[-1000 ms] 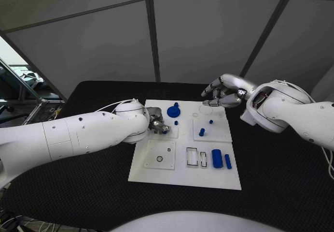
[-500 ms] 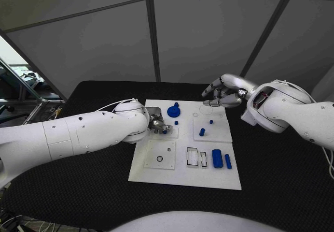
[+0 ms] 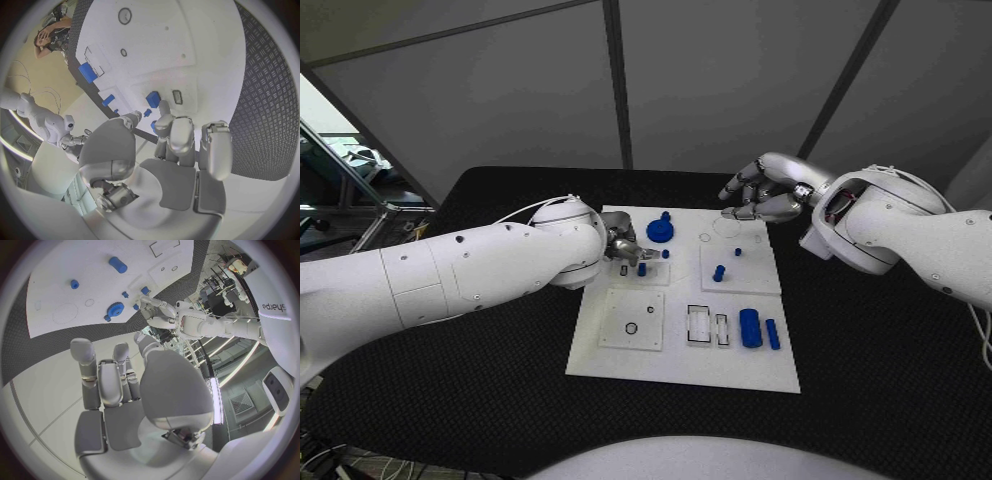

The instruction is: Assemble the parts on the task board

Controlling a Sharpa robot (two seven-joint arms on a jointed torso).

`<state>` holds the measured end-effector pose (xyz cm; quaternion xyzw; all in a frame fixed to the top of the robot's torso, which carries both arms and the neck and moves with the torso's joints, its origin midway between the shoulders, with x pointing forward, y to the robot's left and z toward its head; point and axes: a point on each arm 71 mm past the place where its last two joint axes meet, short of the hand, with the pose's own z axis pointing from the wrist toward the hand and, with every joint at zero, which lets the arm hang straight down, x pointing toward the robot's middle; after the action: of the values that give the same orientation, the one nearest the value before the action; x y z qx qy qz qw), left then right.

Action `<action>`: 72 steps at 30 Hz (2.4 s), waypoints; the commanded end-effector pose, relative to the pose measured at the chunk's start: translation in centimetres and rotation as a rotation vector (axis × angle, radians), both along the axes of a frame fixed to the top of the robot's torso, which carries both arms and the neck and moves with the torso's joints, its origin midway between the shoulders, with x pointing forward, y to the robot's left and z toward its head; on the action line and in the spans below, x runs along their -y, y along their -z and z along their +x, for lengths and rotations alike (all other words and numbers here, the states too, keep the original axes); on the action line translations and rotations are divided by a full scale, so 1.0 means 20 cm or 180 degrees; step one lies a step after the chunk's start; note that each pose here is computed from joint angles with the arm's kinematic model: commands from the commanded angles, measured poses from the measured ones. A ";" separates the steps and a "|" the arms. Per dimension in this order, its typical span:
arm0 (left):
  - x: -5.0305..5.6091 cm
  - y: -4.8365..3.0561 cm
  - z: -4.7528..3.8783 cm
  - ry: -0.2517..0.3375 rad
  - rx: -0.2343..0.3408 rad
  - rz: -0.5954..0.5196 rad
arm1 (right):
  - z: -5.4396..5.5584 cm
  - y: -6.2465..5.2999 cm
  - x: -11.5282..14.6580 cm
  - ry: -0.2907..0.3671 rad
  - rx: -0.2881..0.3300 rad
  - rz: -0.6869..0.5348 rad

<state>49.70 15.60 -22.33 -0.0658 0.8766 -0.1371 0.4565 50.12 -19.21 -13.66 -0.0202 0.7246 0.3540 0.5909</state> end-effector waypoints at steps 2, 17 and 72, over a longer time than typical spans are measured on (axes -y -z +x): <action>-0.01 -0.036 0.010 -0.0046 0.0004 -0.0052 | 0.00 -0.01 0.00 -0.0017 0.0007 -0.0009; -0.06 -0.145 0.029 -0.0026 -0.0027 -0.0101 | 0.01 0.00 0.00 -0.0006 -0.0005 -0.0021; -0.15 -0.079 0.386 -0.0135 -0.0580 0.0418 | 0.02 0.00 -0.03 -0.0033 -0.0009 -0.0016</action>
<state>57.45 18.78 -20.74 -0.0720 0.9182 -0.0566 0.3855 50.60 -18.65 -13.88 -0.0210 0.7269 0.3534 0.5885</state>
